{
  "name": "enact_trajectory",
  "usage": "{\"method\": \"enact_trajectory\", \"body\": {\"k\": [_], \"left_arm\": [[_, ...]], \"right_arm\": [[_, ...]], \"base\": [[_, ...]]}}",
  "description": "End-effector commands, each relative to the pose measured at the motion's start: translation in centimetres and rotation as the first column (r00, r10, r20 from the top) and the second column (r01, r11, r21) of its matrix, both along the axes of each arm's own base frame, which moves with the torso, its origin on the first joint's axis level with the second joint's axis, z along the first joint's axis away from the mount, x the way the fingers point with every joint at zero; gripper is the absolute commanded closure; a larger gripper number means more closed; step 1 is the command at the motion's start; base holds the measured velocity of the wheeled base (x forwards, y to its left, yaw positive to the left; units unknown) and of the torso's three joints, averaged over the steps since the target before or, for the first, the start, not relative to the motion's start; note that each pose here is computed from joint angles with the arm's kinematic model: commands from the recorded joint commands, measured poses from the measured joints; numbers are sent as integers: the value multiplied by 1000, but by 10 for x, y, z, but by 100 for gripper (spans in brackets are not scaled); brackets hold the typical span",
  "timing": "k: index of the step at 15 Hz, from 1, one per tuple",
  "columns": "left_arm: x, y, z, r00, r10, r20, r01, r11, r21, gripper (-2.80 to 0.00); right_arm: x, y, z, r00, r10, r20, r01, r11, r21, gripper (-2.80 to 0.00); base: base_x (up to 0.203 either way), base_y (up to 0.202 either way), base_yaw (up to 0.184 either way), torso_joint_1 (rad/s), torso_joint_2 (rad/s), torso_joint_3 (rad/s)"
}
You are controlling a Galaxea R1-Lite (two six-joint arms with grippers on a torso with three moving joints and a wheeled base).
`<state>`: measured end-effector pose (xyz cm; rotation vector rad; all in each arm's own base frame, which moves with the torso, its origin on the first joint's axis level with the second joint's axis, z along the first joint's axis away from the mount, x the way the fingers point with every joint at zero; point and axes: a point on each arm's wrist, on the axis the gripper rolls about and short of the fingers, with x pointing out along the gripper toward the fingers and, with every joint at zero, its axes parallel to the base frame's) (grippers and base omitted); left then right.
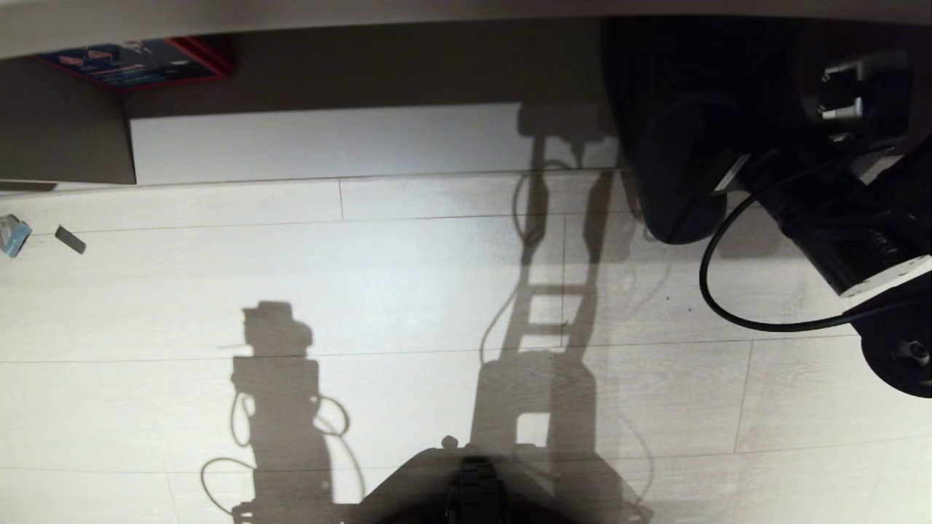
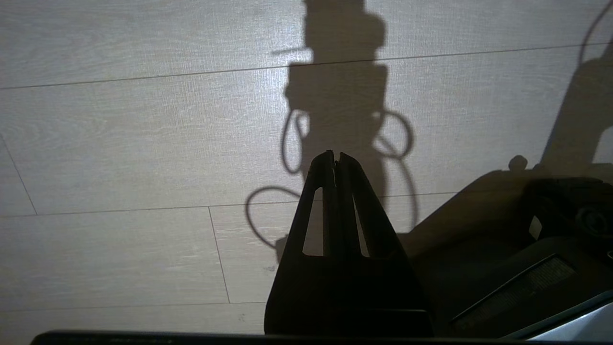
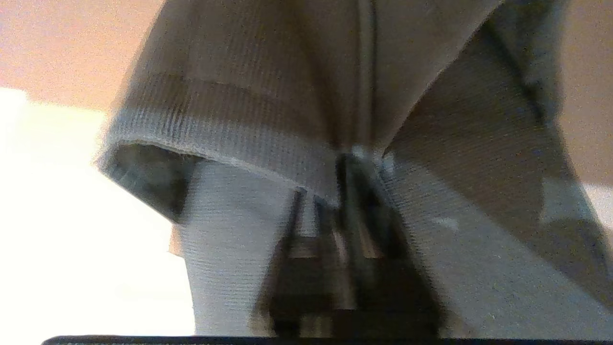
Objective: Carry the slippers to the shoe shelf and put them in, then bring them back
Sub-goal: Pick up the slippers in the shoe cabinet
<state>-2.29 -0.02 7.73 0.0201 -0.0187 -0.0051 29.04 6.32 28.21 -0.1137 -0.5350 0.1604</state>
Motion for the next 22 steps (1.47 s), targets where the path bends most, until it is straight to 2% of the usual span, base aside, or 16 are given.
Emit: {"method": "enact_trajectory", "body": {"k": [1, 9, 12, 14, 22], "left_arm": [[1, 0, -2, 1000, 0, -8, 0, 1000, 0, 0], [1, 0, -2, 1000, -1, -8, 1, 1000, -2, 0], [1, 0, -2, 1000, -1, -8, 1, 1000, -2, 0], [1, 0, -2, 1000, -1, -8, 1, 1000, 0, 0], [1, 0, -2, 1000, 0, -8, 0, 1000, 0, 0]], "right_arm": [[8, 2, -3, 1000, -6, -4, 6, 1000, 0, -280], [2, 0, 2, 1000, -11, 2, 11, 1000, -14, -280], [1, -1, 1, 999, -48, -9, 48, 997, -65, -280], [0, -1, 1, 998, -64, -7, 64, 995, -76, -280], [28, 1, 5, 996, -85, 21, 87, 993, -85, -280]], "base": [[0, 0, 0, 0, 0, 0], [0, 0, 0, 0, 0, 0], [0, 0, 0, 0, 0, 0], [0, 0, 0, 0, 0, 0], [0, 0, 0, 0, 0, 0]]}}
